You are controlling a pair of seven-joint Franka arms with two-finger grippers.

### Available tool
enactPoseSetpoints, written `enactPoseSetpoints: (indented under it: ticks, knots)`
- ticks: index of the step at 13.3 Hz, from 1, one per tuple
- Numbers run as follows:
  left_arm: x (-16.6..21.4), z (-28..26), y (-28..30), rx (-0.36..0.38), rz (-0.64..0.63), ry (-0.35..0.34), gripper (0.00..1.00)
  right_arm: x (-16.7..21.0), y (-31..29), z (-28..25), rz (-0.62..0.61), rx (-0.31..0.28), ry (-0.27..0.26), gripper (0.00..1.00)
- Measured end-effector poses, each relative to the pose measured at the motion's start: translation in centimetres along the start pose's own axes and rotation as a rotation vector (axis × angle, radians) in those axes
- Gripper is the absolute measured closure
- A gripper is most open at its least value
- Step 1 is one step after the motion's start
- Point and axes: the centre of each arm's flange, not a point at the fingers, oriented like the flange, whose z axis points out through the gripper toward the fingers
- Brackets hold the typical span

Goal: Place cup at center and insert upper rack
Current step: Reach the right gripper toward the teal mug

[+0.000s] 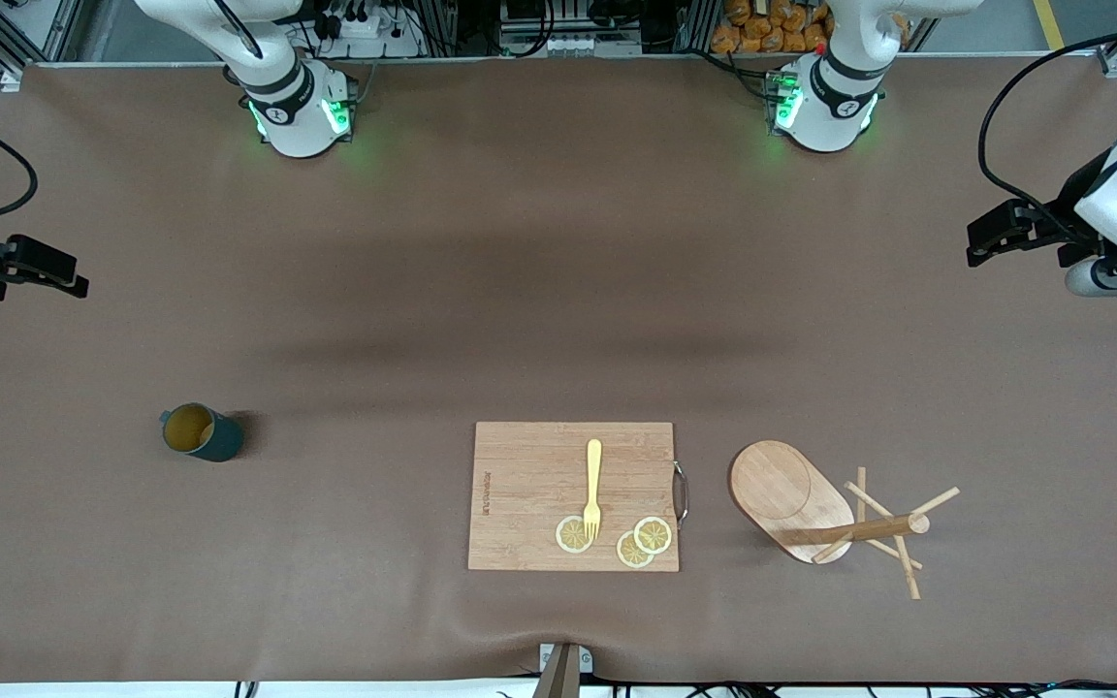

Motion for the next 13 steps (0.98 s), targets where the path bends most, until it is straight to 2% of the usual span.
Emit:
enactPoseSetpoints:
  ticks: [8, 13]
  knots:
    - [0.0, 0.0, 0.2, 0.0, 0.003, 0.0, 0.0, 0.0, -0.1, 0.0, -0.002, 0.0, 0.0, 0.0]
    - [-0.3, -0.1, 2.4, 0.0, 0.039, -0.002, 0.0, 0.1, -0.2, 0.0, -0.003, 0.0, 0.003, 0.0]
